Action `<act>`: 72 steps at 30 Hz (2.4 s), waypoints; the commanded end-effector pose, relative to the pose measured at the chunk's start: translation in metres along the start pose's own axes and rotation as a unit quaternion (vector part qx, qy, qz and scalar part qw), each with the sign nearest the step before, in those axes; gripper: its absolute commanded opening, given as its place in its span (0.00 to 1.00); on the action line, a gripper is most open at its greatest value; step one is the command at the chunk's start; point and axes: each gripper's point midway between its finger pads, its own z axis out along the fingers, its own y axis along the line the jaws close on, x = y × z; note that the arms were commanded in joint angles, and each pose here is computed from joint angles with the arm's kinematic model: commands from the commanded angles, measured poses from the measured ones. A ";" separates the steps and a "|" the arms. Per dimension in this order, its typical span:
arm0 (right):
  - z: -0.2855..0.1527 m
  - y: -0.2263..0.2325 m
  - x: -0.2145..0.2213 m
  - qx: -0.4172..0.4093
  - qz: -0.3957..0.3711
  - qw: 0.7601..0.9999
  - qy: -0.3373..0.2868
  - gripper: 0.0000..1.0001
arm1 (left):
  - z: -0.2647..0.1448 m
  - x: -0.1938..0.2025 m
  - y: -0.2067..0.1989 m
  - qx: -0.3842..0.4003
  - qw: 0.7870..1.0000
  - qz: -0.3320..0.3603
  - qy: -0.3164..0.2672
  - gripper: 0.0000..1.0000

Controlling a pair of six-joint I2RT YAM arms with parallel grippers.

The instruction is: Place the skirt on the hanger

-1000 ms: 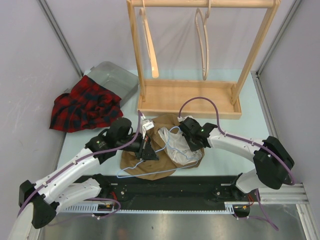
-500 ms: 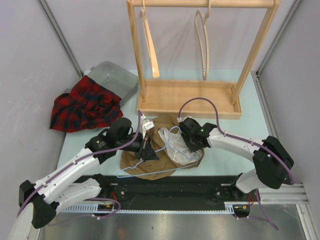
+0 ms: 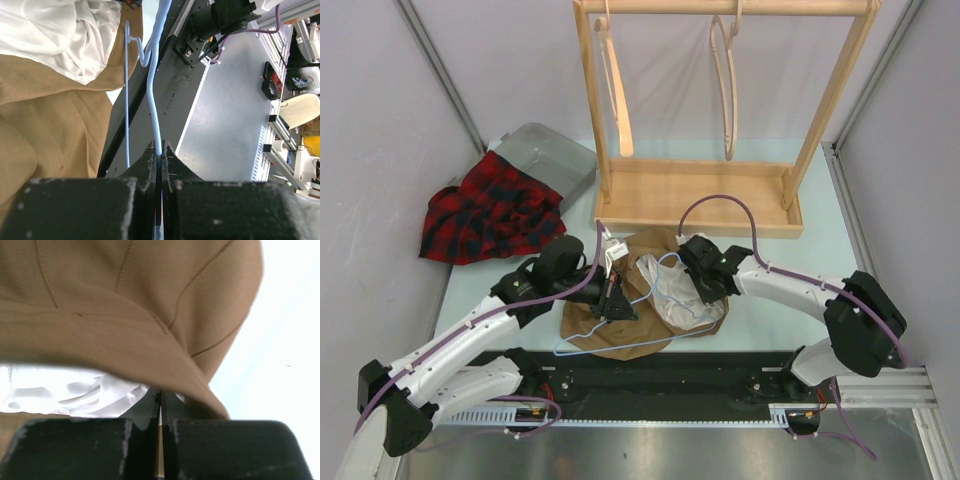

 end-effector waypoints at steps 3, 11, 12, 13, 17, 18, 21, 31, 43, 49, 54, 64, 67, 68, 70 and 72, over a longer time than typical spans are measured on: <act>-0.024 -0.016 -0.018 0.027 0.038 0.998 -0.052 0.00 | -0.004 -0.029 -0.005 -0.018 0.999 0.025 -0.042 0.00; -0.040 -0.024 -0.017 0.024 0.087 0.992 -0.089 0.00 | -0.006 -0.055 0.003 -0.060 0.993 -0.008 -0.100 0.00; -0.041 -0.025 -0.018 0.024 0.093 0.991 -0.092 0.00 | -0.006 -0.056 0.004 -0.063 0.992 -0.020 -0.103 0.00; -0.041 -0.025 -0.017 0.024 0.096 0.991 -0.094 0.00 | -0.005 -0.058 0.005 -0.064 0.992 -0.026 -0.109 0.00; -0.042 -0.024 -0.014 0.015 0.108 0.989 -0.100 0.00 | 0.002 -0.057 0.002 -0.040 0.991 -0.046 -0.115 0.00; -0.043 -0.024 -0.014 0.012 0.108 0.989 -0.101 0.00 | 0.004 -0.056 0.001 -0.034 0.991 -0.054 -0.116 0.00; -0.043 -0.023 -0.014 0.010 0.104 0.989 -0.100 0.00 | 0.006 -0.053 0.002 -0.031 0.991 -0.067 -0.109 0.00; -0.033 -0.011 -0.012 -0.012 0.070 0.994 -0.087 0.32 | -0.007 -0.058 0.015 -0.090 0.983 -0.081 -0.136 0.00; -0.010 0.000 -0.016 -0.008 0.041 0.997 -0.066 0.33 | -0.022 -0.061 0.008 -0.103 0.982 -0.065 -0.148 0.00; -0.001 -0.001 -0.014 0.005 0.026 0.998 -0.052 0.29 | -0.022 -0.063 0.004 -0.092 0.983 -0.056 -0.147 0.00; -0.001 -0.005 -0.015 0.016 0.034 0.998 -0.054 0.14 | -0.022 -0.062 0.000 -0.084 0.985 -0.051 -0.142 0.00; -0.021 -0.017 -0.029 0.039 0.062 0.993 -0.092 0.06 | -0.018 -0.049 -0.014 -0.040 0.992 -0.040 -0.110 0.00; -0.024 -0.020 -0.029 0.043 0.065 0.992 -0.095 0.06 | -0.018 -0.049 -0.016 -0.032 0.993 -0.040 -0.111 0.00; -0.026 -0.020 -0.029 0.044 0.066 0.992 -0.097 0.06 | -0.018 -0.049 -0.016 -0.031 0.992 -0.040 -0.111 0.00; -0.028 -0.021 -0.029 0.045 0.066 0.992 -0.100 0.06 | -0.018 -0.052 -0.021 -0.019 0.992 -0.038 -0.116 0.00; -0.028 -0.023 -0.028 0.047 0.066 0.992 -0.099 0.06 | -0.018 -0.053 -0.025 -0.010 0.992 -0.040 -0.118 0.00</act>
